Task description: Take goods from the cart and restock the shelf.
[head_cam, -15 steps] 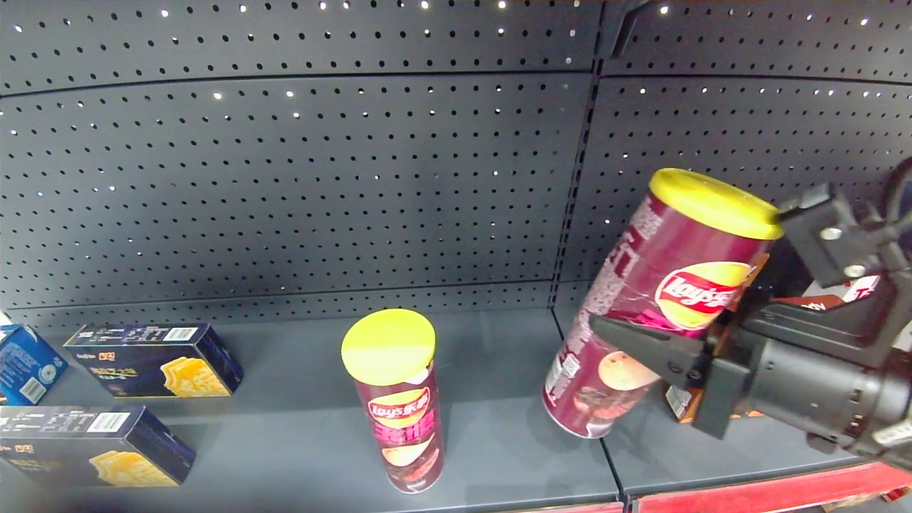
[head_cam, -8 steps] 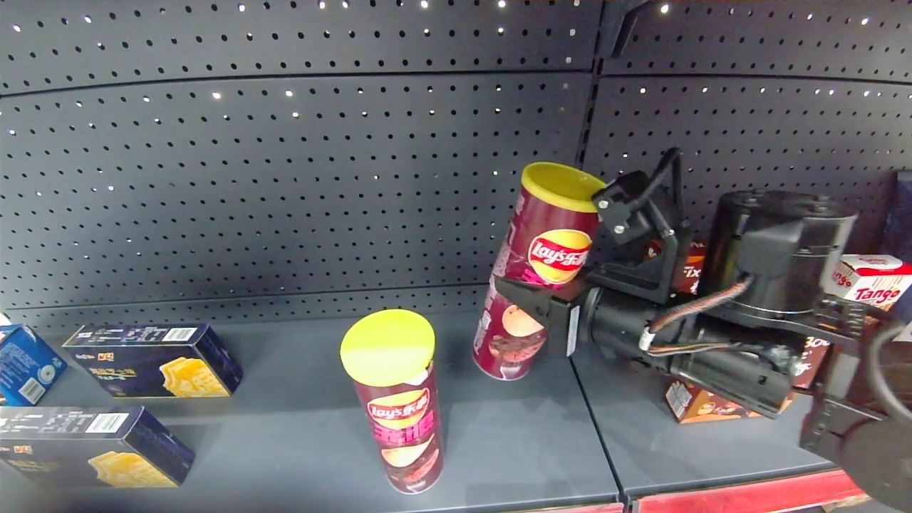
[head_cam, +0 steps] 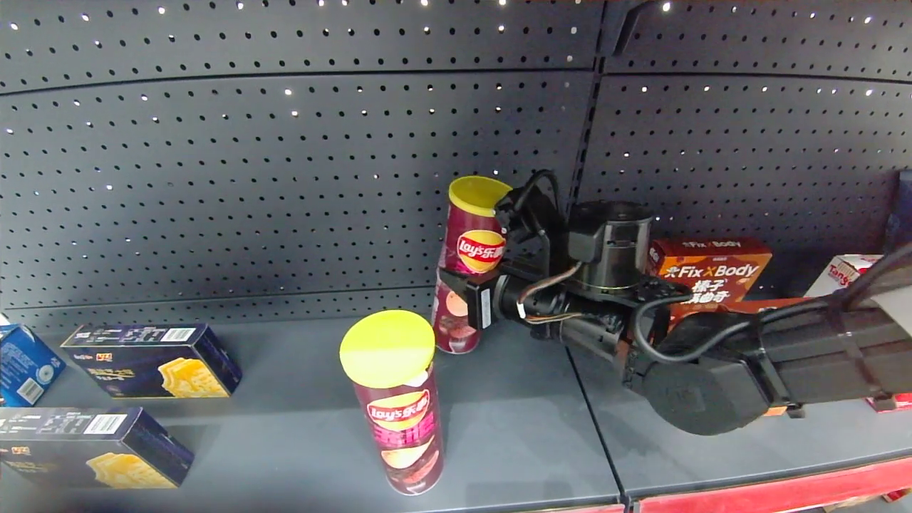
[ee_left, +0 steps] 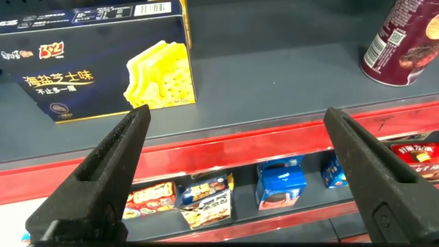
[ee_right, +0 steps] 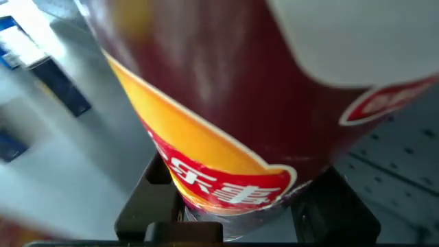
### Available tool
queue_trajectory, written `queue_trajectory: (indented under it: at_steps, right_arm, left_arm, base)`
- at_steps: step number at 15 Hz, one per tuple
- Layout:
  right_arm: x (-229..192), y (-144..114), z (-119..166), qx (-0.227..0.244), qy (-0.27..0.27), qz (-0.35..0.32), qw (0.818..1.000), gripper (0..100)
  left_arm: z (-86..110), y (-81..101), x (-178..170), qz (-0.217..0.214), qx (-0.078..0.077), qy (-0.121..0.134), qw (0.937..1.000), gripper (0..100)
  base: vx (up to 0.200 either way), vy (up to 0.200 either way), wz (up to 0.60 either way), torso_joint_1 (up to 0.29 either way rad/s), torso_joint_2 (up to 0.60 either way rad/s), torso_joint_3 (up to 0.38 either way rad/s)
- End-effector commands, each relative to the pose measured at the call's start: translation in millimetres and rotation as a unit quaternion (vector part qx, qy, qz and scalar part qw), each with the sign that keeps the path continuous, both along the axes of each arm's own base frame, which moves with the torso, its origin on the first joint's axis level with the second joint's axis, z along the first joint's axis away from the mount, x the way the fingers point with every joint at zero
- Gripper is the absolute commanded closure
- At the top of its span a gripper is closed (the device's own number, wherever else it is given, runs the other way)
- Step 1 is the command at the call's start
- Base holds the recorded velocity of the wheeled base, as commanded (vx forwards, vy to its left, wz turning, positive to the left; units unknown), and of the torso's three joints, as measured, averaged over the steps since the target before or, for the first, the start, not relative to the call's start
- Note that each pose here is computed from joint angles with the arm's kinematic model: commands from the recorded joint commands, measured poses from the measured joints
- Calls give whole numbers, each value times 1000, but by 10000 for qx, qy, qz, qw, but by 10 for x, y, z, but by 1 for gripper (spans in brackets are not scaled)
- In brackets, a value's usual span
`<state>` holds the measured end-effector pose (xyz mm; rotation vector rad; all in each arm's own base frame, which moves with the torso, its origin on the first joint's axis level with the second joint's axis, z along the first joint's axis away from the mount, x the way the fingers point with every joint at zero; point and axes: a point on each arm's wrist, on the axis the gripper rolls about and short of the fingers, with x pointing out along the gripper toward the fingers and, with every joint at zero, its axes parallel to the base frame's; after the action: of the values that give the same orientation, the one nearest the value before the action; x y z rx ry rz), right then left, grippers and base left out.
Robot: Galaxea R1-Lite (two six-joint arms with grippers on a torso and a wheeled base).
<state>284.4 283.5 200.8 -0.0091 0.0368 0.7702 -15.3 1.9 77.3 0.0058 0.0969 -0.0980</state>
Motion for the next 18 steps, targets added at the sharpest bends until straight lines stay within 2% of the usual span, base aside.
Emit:
queue_trajectory:
  at_steps: [1, 8, 13, 17, 18]
  right_arm:
    - [85, 98, -144, -102, 94, 14, 9999, 100]
    - [153, 120, -199, -168, 63, -21, 9998, 100]
    - [211, 169, -268, -431, -84, -10, 9990, 100]
    - [221, 179, -148, -260, -211, -158, 9993, 100]
    - [231, 179, -121, -246, -238, -442, 9984, 100]
  left_arm:
    - [0, 0, 2, 0, 2, 13, 10000, 0]
    - [0, 0, 2, 0, 2, 13, 10000, 0]
    - [0, 0, 2, 7, 2, 13, 10000, 0]
    - [0, 0, 2, 0, 2, 13, 10000, 0]
    - [0, 0, 2, 0, 2, 13, 10000, 0]
  base:
    - [0, 0, 0, 0, 0, 0]
    - [0, 0, 0, 0, 0, 0]
    - [0, 0, 0, 0, 0, 0]
    - [0, 0, 0, 0, 0, 0]
    - [0, 0, 0, 0, 0, 0]
